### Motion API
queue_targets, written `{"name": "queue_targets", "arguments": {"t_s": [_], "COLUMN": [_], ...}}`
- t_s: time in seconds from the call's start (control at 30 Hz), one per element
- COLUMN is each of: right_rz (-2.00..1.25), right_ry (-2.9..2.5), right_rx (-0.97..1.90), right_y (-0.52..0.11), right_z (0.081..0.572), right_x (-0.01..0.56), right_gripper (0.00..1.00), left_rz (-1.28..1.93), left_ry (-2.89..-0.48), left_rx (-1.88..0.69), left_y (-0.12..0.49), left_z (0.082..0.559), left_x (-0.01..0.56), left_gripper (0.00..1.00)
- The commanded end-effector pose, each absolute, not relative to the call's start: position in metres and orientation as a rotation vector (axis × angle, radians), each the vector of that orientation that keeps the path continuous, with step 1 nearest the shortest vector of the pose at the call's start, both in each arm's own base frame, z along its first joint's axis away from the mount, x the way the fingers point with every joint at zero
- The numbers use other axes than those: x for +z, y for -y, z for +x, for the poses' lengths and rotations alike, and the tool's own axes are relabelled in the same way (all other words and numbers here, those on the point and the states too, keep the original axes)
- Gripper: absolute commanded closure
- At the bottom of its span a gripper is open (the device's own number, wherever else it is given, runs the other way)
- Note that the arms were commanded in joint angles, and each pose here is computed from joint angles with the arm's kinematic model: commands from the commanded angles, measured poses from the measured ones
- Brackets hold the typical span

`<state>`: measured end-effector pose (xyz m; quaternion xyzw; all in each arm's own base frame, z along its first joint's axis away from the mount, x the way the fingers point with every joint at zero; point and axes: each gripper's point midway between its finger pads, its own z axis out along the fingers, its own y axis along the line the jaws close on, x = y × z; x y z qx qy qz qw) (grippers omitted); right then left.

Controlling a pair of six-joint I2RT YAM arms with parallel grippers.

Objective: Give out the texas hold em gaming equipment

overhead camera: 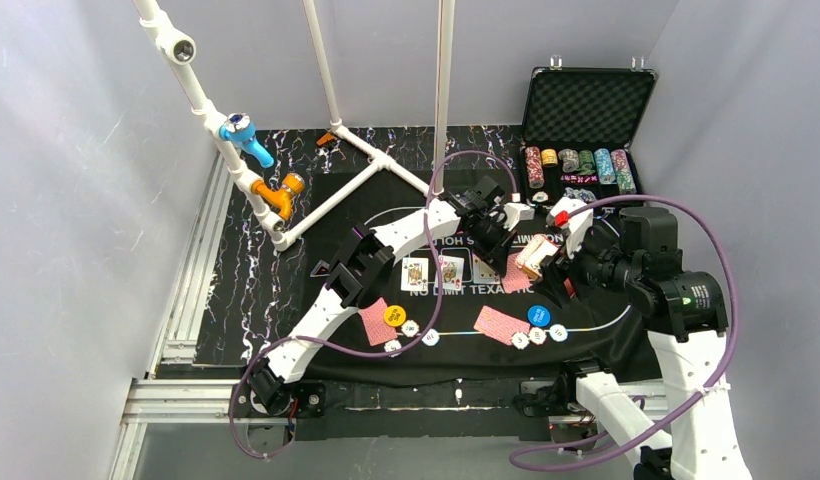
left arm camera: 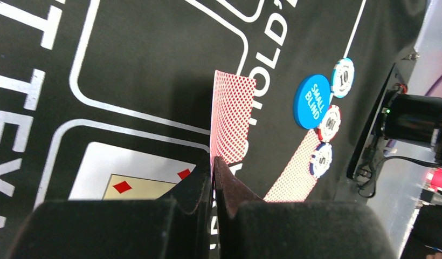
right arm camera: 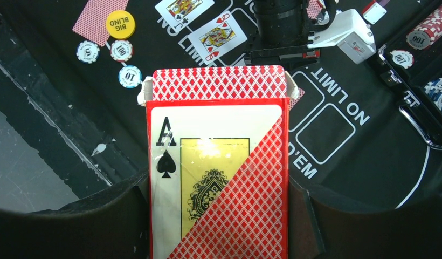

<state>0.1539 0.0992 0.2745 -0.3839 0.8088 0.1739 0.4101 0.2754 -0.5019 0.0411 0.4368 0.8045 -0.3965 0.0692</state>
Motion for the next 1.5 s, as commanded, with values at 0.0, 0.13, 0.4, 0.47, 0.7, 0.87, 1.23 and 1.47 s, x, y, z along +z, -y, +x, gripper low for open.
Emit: {"name": "queue_targets", "arguments": {"t_s": [0.0, 0.13, 0.4, 0.47, 0.7, 0.87, 1.23, 1.47], "right_rz": [-0.954, -0.946, -0.942, -0.942, -0.936, -0.936, -0.952, -0.975], "right_ry": [-1.969, -1.977, -1.978, -1.976, -1.966, -1.958, -1.926, -1.927], "right_rx": [0.399, 0.404, 0.406, 0.406, 0.412, 0.419, 0.442, 0.447], "right_y": [-0.096, -0.095, -0.095, -0.095, -0.096, -0.096, -0.101, -0.101], "right_z": [0.154, 0.152, 0.151, 0.151, 0.15, 0.148, 0.146, 0.145], "right_x": [0.296, 0.295, 0.295, 0.294, 0.296, 0.297, 0.296, 0.284], "right_gripper": [0.99, 0.99, 0.99, 0.99, 0.99, 0.99, 0.99, 0.99], "left_rz": [1.351, 1.358, 1.398, 1.403, 1.409, 1.363, 1.191, 1.156], "left_ry": [-2.335, -2.329, -2.304, -2.289, -2.255, -2.225, -2.242, -2.207], "left_rx": [-1.138, -1.096, -1.051, -1.034, -0.964, -0.958, -1.129, -1.389], "left_y": [0.511, 0.512, 0.511, 0.511, 0.508, 0.506, 0.483, 0.429], "left_z": [0.286, 0.293, 0.299, 0.301, 0.312, 0.324, 0.319, 0.263], "left_x": [0.056, 0.052, 0.046, 0.048, 0.056, 0.079, 0.159, 0.232], "left_gripper": [1.0, 0.98, 0.79, 0.73, 0.51, 0.37, 0.3, 0.19]}}
